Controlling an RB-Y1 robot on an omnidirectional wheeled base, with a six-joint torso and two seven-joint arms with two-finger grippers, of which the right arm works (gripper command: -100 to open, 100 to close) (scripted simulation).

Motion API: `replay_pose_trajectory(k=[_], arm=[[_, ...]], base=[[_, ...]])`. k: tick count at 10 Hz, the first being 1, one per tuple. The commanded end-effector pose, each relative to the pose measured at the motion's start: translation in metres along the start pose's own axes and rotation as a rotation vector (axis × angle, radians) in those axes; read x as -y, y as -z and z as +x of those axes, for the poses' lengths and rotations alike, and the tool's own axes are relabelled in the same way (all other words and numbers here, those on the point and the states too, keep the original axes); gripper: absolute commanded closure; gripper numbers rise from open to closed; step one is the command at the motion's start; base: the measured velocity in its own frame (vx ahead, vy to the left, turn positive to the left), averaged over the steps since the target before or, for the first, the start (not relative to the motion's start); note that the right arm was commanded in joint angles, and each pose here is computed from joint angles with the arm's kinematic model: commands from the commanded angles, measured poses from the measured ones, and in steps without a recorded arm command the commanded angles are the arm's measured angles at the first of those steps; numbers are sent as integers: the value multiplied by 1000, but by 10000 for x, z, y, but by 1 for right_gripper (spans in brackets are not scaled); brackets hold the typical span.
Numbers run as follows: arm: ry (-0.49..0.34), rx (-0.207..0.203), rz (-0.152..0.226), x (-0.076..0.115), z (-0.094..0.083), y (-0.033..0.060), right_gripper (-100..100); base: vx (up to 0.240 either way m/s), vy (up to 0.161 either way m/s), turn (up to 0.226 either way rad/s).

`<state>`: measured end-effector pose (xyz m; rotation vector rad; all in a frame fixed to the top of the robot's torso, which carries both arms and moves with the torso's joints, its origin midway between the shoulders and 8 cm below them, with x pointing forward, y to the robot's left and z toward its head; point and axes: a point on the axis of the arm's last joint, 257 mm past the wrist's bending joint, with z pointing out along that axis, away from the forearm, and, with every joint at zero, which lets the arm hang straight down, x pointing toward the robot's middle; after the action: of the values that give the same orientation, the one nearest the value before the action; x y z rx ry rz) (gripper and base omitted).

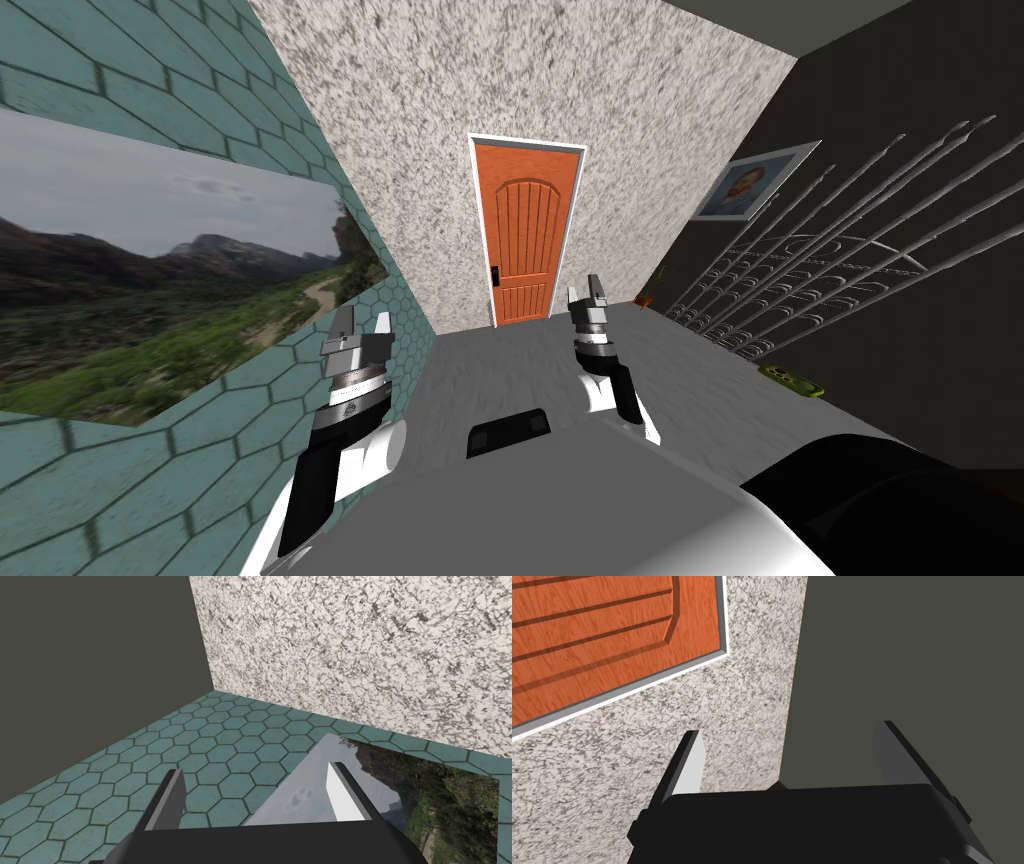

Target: Pull the door open

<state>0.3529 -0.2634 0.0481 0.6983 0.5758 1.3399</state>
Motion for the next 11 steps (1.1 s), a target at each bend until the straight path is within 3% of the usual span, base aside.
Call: replay_pose_trajectory(k=[1,11], arm=[[-34,-8,21,125,-6,7,-100],[-227,-1,132,789,-129,56,-100]], base=[[76,-59,133],[109,16,70]])
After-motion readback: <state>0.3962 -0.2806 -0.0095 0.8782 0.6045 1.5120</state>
